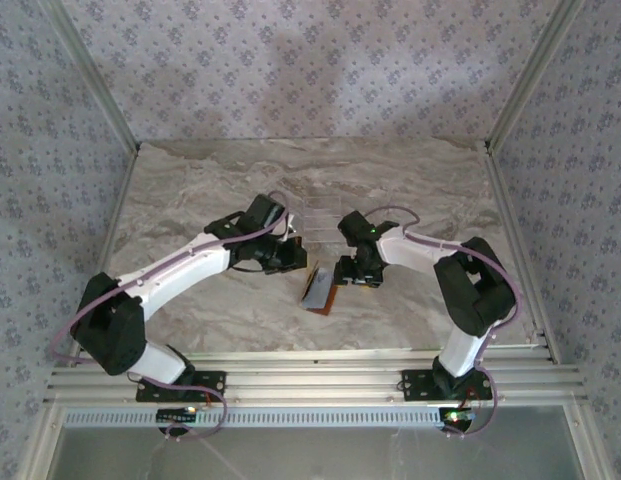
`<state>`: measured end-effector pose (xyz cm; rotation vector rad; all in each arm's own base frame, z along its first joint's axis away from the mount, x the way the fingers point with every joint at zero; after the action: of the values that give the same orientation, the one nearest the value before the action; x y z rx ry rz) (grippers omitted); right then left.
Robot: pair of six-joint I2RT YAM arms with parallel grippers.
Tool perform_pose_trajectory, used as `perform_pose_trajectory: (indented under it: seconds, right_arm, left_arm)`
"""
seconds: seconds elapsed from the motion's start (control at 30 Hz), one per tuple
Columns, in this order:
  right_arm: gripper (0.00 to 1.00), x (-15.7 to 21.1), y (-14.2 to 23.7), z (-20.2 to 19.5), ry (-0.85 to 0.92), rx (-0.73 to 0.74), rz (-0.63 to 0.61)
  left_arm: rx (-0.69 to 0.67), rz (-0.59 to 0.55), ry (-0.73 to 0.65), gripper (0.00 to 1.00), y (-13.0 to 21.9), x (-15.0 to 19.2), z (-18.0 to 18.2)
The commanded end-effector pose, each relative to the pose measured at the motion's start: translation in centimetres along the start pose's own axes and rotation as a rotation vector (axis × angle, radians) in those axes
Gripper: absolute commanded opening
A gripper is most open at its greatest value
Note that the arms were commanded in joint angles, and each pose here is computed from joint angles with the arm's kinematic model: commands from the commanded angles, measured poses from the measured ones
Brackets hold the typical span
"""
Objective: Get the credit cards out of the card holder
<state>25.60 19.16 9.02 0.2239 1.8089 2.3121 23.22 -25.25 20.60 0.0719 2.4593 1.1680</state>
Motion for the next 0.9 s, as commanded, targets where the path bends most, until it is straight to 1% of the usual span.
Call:
perform_pose_trajectory:
  seconds: [0.0,0.17,0.27,0.33,0.43,0.5,0.6,0.73,0.77,0.87]
  right_arm:
    - [0.6,-0.5,0.6,-1.4,-0.019,0.008,-0.032]
    - [0.63,-0.5,3.0,-3.2,-0.052,0.035,-0.087]
    - [0.65,-0.6,4.3,-2.8,-0.047,-0.015,-0.113]
    - [0.65,-0.4,4.5,-1.9,-0.046,-0.067,-0.098]
    - [0.66,0.4,4.5,-0.4,-0.04,-0.131,-0.059]
    - [0.66,0.7,4.3,1.0,-0.032,-0.184,-0.05]
    - [0.66,1.4,4.0,2.5,-0.018,-0.214,-0.03]
    - [0.63,2.1,2.9,3.7,-0.025,-0.205,0.002]
    - [0.62,2.3,2.6,3.9,-0.028,-0.197,0.007]
    - [0.62,2.7,1.7,4.5,-0.026,-0.168,0.018]
  left_arm:
    - [-0.017,0.011,0.002,0.0,0.2,-0.4,-0.7]
    - [-0.039,0.019,0.013,0.0,0.0,-0.4,-0.4]
    - [-0.063,0.019,0.032,0.0,0.0,-0.2,0.0]
    - [-0.064,0.012,0.037,0.0,0.0,-0.2,-0.1]
    - [-0.057,0.01,0.048,0.0,0.1,-0.3,-0.2]
    - [-0.11,0.011,0.06,0.0,0.2,-0.2,0.3]
    - [-0.197,0.019,0.072,0.0,0.4,0.3,1.5]
    - [-0.247,0.032,0.096,0.0,0.2,0.6,2.9]
    - [-0.276,0.053,0.109,0.0,0.2,1.2,3.5]
    - [-0.299,0.054,0.122,0.0,0.4,1.5,4.4]
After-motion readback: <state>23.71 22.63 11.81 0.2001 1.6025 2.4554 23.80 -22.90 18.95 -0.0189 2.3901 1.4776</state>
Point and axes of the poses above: each hand's point on the last joint's axis, 136 mm out from that joint toward the fingers, its own y axis back along the fingers, its own z axis along the line the jaws close on, x = y × z, the point moved 7 cm from there along y, back along the fingers, and after that the axes turned 15 degrees about -y, right-handed, at the moved point
